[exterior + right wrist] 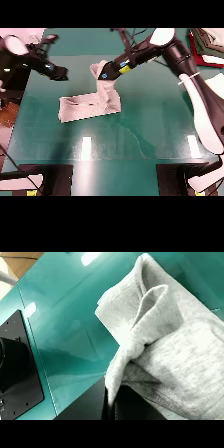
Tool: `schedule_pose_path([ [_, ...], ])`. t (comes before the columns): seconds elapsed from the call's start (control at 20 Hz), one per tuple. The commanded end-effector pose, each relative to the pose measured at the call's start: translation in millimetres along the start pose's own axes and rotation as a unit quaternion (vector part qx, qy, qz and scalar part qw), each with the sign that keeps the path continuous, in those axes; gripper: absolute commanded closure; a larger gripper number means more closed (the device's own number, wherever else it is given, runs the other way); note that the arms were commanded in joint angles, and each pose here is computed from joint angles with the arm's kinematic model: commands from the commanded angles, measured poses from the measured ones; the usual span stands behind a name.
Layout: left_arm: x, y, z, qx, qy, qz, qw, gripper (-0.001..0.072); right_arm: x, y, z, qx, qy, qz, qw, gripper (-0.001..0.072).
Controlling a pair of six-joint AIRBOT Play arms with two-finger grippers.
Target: Fold the shirts.
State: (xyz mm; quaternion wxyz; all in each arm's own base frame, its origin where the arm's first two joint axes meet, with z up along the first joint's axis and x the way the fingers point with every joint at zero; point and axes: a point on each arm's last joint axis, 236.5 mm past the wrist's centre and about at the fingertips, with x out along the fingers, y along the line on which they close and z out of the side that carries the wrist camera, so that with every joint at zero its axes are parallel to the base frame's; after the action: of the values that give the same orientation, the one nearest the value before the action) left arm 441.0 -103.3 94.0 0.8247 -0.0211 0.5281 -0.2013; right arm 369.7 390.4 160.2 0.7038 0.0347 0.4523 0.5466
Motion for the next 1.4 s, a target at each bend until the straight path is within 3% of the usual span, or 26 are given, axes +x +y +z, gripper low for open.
schedule_pose_path([
  [0.0,-55,35,-7,-0.026,-0.027,0.041,0.998,0.0682,49,7,-3,-0.016,0.006,0.012,1.000,0.0700],
  [0.25,-70,36,-19,-0.035,-0.015,0.038,0.999,0.0682,148,21,-14,-0.056,0.002,0.023,0.998,0.0673],
  [0.35,-70,33,-19,-0.036,-0.016,0.033,0.999,0.0682,188,42,-13,-0.062,-0.008,0.046,0.997,0.0334],
  [0.4,-70,33,-19,-0.036,-0.016,0.033,0.999,0.0682,203,55,-11,-0.062,-0.020,0.057,0.996,0.0251],
  [0.6,-70,33,-19,-0.036,-0.015,0.032,0.999,0.0682,192,50,-15,-0.050,-0.027,0.039,0.998,0.0240],
  [0.8,-69,33,-18,-0.036,-0.016,0.032,0.999,0.0682,116,-26,-34,0.014,0.008,-0.019,1.000,0.0241],
  [1.05,-69,34,-15,-0.034,-0.024,0.034,0.999,0.0681,27,-135,-88,0.166,0.024,-0.085,0.982,0.0239],
  [1.15,-69,34,-12,-0.034,-0.029,0.033,0.998,0.0682,15,-156,-109,0.222,0.022,-0.078,0.972,0.0045],
  [1.35,-68,34,-11,-0.035,-0.032,0.031,0.998,0.0681,28,-175,-144,0.304,0.017,-0.059,0.951,0.0041],
])
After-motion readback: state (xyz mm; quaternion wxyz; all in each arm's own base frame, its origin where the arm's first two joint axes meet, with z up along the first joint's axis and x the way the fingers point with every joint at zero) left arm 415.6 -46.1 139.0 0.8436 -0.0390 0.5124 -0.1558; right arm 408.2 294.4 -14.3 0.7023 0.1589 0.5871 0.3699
